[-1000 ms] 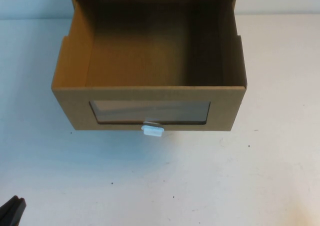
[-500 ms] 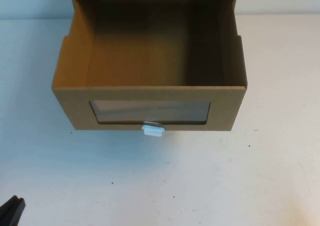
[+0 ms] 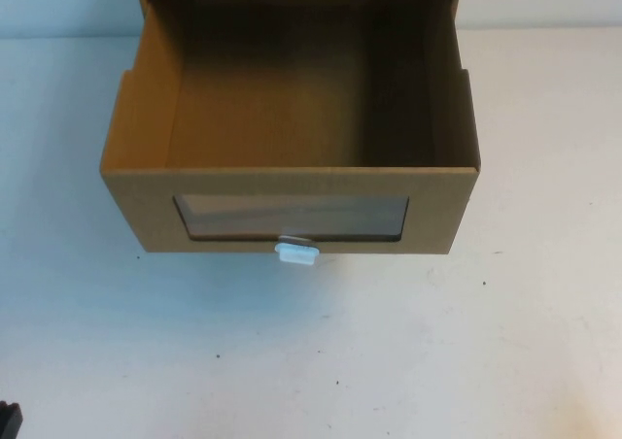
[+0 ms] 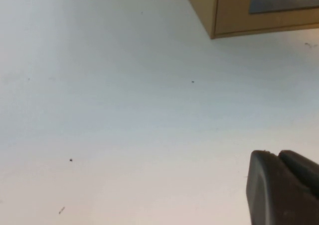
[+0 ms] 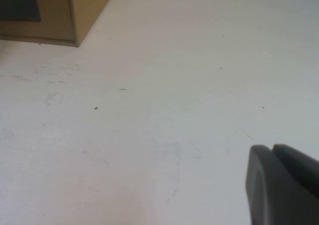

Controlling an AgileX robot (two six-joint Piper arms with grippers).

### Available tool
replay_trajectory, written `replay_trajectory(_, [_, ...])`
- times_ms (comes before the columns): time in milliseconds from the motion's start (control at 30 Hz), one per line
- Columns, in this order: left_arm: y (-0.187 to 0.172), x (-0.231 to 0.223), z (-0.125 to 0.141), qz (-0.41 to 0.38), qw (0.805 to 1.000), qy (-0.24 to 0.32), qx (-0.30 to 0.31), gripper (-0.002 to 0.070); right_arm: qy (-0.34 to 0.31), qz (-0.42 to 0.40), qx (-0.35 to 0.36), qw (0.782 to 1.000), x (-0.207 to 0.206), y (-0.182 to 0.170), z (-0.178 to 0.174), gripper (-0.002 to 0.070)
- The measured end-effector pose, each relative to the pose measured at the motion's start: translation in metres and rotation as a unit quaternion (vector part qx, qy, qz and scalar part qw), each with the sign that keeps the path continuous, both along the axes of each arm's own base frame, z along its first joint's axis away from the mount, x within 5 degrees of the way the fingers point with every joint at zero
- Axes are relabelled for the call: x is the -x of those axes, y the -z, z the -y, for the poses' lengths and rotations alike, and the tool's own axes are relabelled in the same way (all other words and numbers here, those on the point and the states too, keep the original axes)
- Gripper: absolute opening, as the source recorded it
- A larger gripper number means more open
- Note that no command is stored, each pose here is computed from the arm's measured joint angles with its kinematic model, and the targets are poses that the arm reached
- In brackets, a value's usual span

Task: Open the shoe box
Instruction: 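Pull the top drawer of the cardboard box fully open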

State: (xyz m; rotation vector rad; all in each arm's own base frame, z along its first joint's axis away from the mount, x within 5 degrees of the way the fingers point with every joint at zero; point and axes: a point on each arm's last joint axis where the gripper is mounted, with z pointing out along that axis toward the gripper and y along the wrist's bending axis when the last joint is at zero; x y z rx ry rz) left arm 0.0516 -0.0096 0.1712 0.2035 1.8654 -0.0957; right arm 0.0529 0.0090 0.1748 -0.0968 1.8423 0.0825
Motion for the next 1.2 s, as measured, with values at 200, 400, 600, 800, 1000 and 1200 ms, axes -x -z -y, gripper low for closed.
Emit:
replay_trajectory(200, [0.0009, 0.0003, -0.0001, -0.006, 1.0, -0.003, 0.007, -0.0004, -0.001, 0.0, 0.0, 1.0, 0.0, 0.0, -0.0001, -0.0013])
replay_trajectory(400, [0.0009, 0.0003, -0.0001, -0.007, 1.0, -0.003, 0.007, -0.0004, -0.001, 0.0, 0.0, 1.0, 0.0, 0.0, -0.0001, -0.0013])
replay_trajectory(600, [0.0009, 0.0003, -0.0001, -0.007, 1.0, -0.004, 0.009, -0.0004, -0.002, 0.0, 0.0, 1.0, 0.0, 0.0, -0.0002, -0.0013])
replay_trajectory(800, [0.0009, 0.0003, -0.0001, -0.007, 1.0, -0.004, 0.009, -0.0004, -0.002, 0.0, 0.0, 1.0, 0.0, 0.0, -0.0002, -0.0013])
replay_trajectory(1000, [0.0009, 0.0003, -0.0001, -0.007, 1.0, -0.004, 0.01, -0.0004, -0.002, 0.0, 0.0, 1.0, 0.0, 0.0, -0.0002, -0.0014])
replay_trajectory(1200, [0.0009, 0.0003, -0.0001, -0.007, 1.0, -0.004, 0.011, -0.0004, -0.002, 0.0, 0.0, 1.0, 0.0, 0.0, -0.0002, -0.0014])
